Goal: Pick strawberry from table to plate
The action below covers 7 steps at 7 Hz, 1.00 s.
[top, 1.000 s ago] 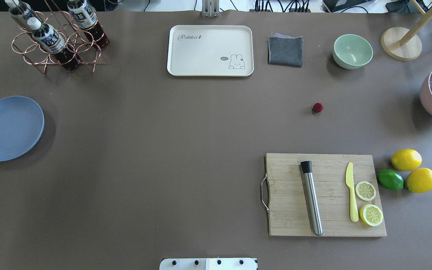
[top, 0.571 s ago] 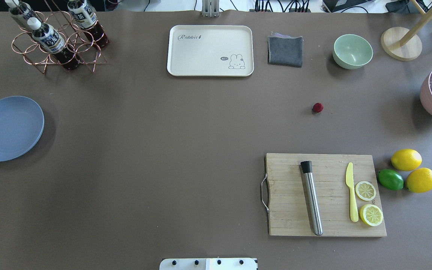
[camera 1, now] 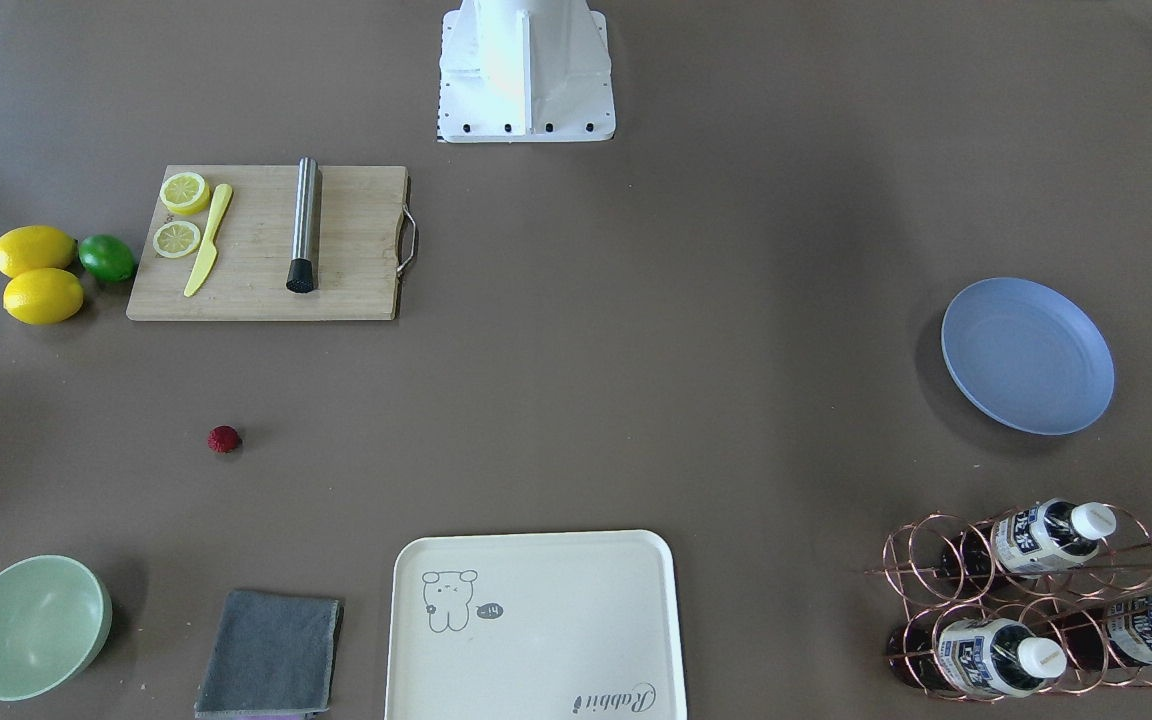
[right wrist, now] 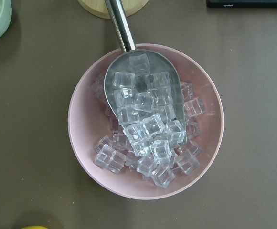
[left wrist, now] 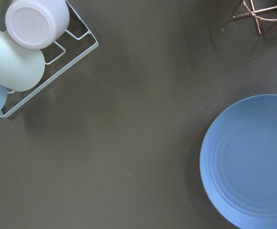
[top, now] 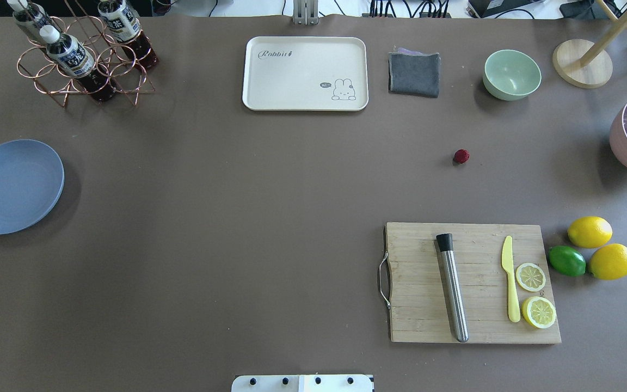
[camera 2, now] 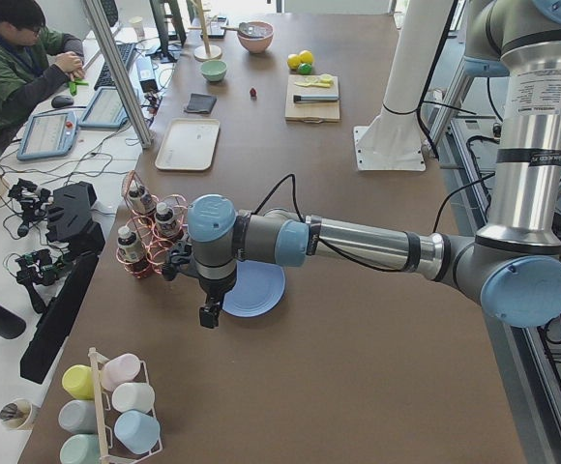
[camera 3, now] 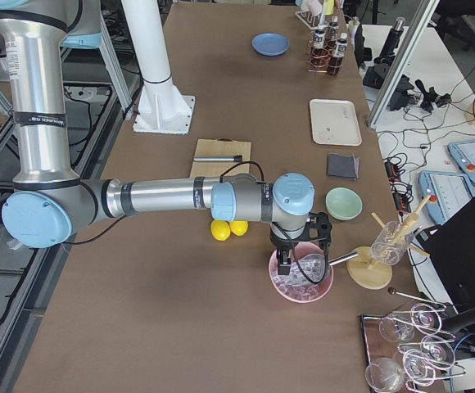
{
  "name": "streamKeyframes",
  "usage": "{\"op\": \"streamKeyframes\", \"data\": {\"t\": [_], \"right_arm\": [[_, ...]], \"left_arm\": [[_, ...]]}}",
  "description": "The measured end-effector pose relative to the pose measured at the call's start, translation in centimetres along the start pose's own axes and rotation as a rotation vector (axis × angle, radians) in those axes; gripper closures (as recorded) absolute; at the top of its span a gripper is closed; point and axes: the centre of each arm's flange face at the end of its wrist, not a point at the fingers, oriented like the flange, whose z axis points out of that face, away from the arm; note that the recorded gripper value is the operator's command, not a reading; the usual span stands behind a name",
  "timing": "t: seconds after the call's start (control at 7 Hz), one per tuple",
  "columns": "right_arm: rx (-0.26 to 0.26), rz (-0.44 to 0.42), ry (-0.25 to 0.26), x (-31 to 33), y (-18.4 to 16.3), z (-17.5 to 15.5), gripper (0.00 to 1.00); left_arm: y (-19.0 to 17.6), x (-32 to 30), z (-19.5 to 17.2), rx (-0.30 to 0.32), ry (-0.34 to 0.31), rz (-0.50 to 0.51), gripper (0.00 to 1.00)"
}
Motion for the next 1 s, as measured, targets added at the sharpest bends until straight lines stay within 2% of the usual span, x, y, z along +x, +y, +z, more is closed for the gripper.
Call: {"op": "streamKeyframes", "data": {"t": [0.29, 0.71, 1.0], "right_arm": [[0.011, -0.009, -0.001, -0.6, -0.1, -0.5, 0.00], [0.024, -0.036, -0.011, -2.8, -1.3, -1.2, 0.00], [0.022, -0.014, -0.032, -7.4, -3.5, -1.0, 0.00]], "left_arm": [[-0.3, 0.1, -0.2, 0.046, -0.005, 0.034, 0.02], [-0.5, -1.6, 1.7, 0.118, -0.013, 0.096, 0.02], [-0.5, -2.7, 3.3, 0.153, 0.002, 0.051, 0.02]]}}
